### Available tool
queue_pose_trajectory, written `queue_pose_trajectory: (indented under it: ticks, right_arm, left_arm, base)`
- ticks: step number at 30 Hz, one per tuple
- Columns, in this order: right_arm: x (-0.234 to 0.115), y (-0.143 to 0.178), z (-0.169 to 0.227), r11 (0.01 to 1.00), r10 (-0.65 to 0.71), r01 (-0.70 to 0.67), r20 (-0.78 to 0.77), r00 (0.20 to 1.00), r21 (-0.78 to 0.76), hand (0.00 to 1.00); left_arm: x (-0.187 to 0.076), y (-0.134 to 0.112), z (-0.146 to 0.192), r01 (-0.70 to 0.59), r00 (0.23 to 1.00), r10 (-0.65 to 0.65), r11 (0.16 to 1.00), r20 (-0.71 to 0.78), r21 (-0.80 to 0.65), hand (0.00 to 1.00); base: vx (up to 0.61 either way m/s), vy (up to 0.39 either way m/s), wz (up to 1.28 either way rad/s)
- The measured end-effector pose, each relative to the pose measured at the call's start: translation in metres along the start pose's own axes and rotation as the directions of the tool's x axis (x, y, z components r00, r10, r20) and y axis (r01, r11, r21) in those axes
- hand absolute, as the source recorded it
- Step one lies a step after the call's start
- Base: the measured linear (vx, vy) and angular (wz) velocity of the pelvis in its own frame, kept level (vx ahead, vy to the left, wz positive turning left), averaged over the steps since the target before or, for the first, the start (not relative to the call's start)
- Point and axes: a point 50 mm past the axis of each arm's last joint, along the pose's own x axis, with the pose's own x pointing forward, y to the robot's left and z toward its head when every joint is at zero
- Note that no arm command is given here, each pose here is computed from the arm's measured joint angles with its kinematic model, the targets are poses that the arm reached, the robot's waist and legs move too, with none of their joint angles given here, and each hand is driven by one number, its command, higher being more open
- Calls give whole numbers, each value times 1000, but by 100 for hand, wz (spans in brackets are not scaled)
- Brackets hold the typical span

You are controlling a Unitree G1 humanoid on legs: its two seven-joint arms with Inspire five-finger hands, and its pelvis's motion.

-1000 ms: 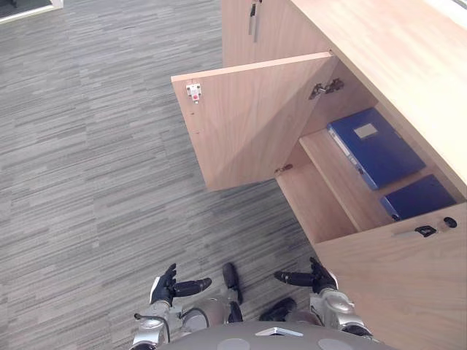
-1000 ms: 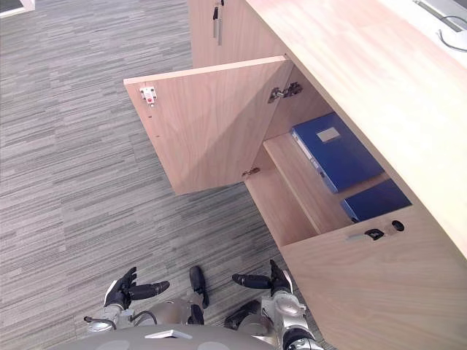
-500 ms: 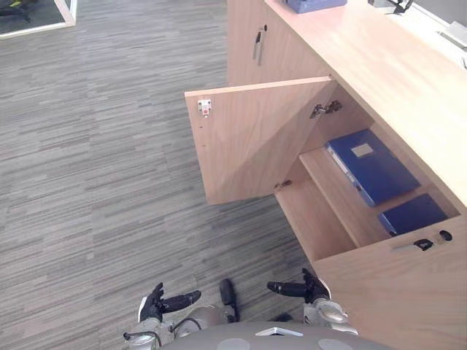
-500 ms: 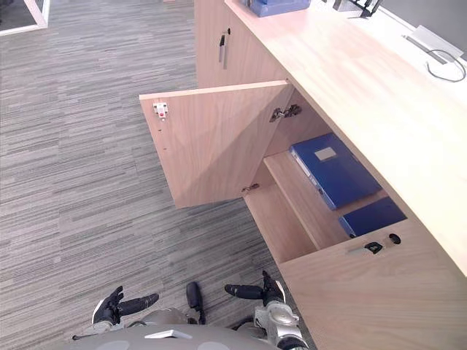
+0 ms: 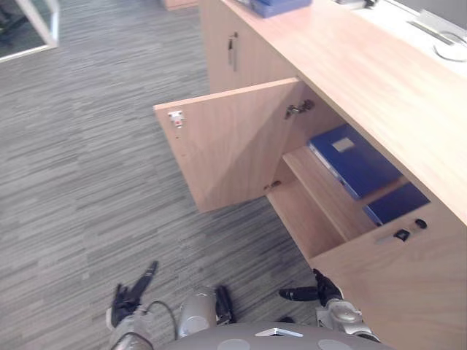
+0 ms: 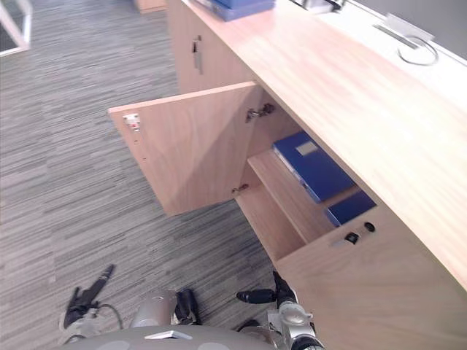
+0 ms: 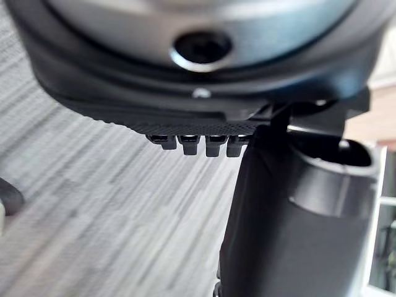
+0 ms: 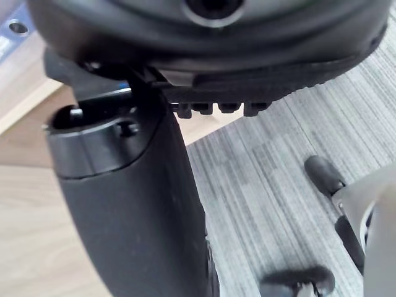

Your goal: Walk over to the cabinet, pick up the folder, carry it to the office cabinet, place the folder inside the office cabinet, then close the office cabinet door

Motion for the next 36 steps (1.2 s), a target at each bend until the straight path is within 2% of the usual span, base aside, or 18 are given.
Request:
queue_pose_trajectory:
  ticks: [1,3,6,8,11,15,17,20,23,26,28,31,34,36]
  right_arm:
    - [-1,-7,-4,1000,-18,18,-9,1000,-3,100]
    - [-3,-17,-10,999,-42,42,-27,999,-10,100]
    - [-6,-45,-13,993,-112,111,-33,993,-31,100]
    - [-2,-24,-8,998,-68,68,-23,997,5,100]
    - [-2,-9,-8,999,-23,24,-20,1000,21,100]
    - [-5,-30,-13,993,-96,98,-29,995,64,100]
    - [-6,-35,-17,990,-119,122,-45,992,64,100]
    - [-7,-30,-21,995,-88,90,-61,994,34,100]
    - [-9,-22,-23,1000,-22,22,-59,998,-6,100]
    - [-9,-13,-20,999,30,-31,-40,999,-30,100]
    - [-9,-8,-16,997,56,-57,-25,998,-42,100]
    - [-8,-6,-12,997,63,-63,-10,998,-52,100]
    - [-10,-10,-16,997,52,-53,-17,999,-55,100]
    - [-13,-11,-25,998,47,-49,-41,998,-42,100]
  left_arm:
    - [4,4,18,-42,996,50,994,74,-104,100]
    - [4,12,33,-82,985,108,980,137,-184,100]
    - [2,24,36,-142,968,188,957,166,-253,100]
    - [6,11,52,-112,958,186,942,218,-315,100]
    - [6,-8,58,-49,962,127,952,244,-303,100]
    - [7,-34,55,22,970,44,964,238,-266,100]
    - [10,-55,65,91,964,-29,969,264,-228,100]
    - [16,-83,109,239,913,-204,969,354,-56,100]
    - [11,-129,163,399,785,-439,898,437,185,100]
    - [0,-176,188,485,691,-562,827,455,285,100]
    - [-10,-214,189,536,639,-637,771,432,343,100]
    - [-21,-243,181,578,594,-707,707,383,408,100]
    - [-24,-249,178,540,579,-749,648,323,536,100]
    - [-33,-258,170,567,523,-824,527,218,633,100]
  base:
    - [110,56,-15]
    - [81,3,-20]
    - [163,132,-57]
    - [245,280,-35]
    - [136,102,-27]
    - [88,16,-29]
    - [17,44,-13]
    - [-21,-13,-21]
    - [-19,-49,-9]
    - [-30,-74,-4]
    - [-56,-89,-12]
    - [-52,-41,-8]
    - [-52,-6,-3]
    - [-46,8,10]
